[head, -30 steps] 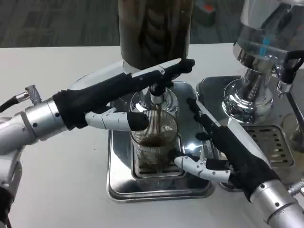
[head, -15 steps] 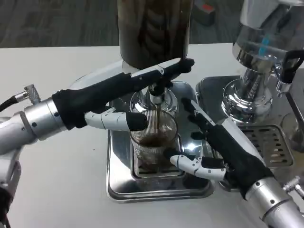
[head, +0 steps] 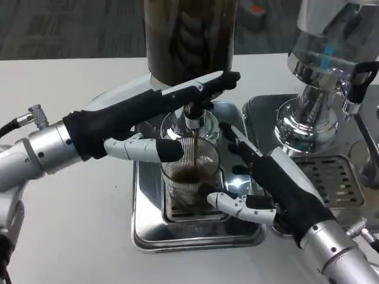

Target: Grasp the cup under the faucet to collect the drink, then remove the cup.

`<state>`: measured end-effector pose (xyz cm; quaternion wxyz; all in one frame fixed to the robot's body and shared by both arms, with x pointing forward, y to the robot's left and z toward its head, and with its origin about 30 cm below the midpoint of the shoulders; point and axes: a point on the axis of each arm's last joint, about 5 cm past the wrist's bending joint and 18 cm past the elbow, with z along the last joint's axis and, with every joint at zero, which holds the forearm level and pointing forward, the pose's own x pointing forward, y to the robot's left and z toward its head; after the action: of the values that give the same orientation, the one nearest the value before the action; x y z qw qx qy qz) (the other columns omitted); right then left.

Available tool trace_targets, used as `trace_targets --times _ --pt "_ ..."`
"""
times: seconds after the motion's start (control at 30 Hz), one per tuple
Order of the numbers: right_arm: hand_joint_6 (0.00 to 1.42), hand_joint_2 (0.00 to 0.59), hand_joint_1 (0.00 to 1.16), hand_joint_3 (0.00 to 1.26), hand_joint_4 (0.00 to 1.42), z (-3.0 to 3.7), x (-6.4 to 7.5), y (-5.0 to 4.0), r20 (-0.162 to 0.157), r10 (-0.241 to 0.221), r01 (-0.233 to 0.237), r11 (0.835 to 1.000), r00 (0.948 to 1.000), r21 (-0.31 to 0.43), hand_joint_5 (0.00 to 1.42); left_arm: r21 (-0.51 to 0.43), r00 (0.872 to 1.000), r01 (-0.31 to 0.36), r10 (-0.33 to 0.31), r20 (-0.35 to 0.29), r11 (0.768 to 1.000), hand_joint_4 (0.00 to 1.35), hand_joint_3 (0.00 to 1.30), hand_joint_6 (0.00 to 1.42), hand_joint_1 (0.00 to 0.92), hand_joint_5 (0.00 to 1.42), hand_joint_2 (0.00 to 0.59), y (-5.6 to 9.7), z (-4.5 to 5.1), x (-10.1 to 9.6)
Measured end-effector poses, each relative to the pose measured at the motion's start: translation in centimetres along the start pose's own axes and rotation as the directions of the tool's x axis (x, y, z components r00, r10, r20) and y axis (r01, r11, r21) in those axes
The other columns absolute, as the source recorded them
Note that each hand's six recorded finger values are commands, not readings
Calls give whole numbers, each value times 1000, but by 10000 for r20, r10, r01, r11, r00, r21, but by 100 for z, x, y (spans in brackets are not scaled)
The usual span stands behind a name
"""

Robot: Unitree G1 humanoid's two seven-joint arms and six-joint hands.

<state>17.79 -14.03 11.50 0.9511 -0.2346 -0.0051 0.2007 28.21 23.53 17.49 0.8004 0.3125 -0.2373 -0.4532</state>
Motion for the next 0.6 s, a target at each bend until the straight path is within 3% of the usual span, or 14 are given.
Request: trace_targets --times 0.37,0.6 --pt "200 270 674 27 4 9 28 2 77 72 -72 10000 9999 14 52 -22 10000 -80 80 -27 10000 0 44 181 0 40 35 0 -3 -10" --pt "212 261 665 37 14 7 47 1 95 99 -99 10000 9999 11 57 -377 9983 -569 564 -132 9977 0 47 181 0 41 52 13 -40 -64"
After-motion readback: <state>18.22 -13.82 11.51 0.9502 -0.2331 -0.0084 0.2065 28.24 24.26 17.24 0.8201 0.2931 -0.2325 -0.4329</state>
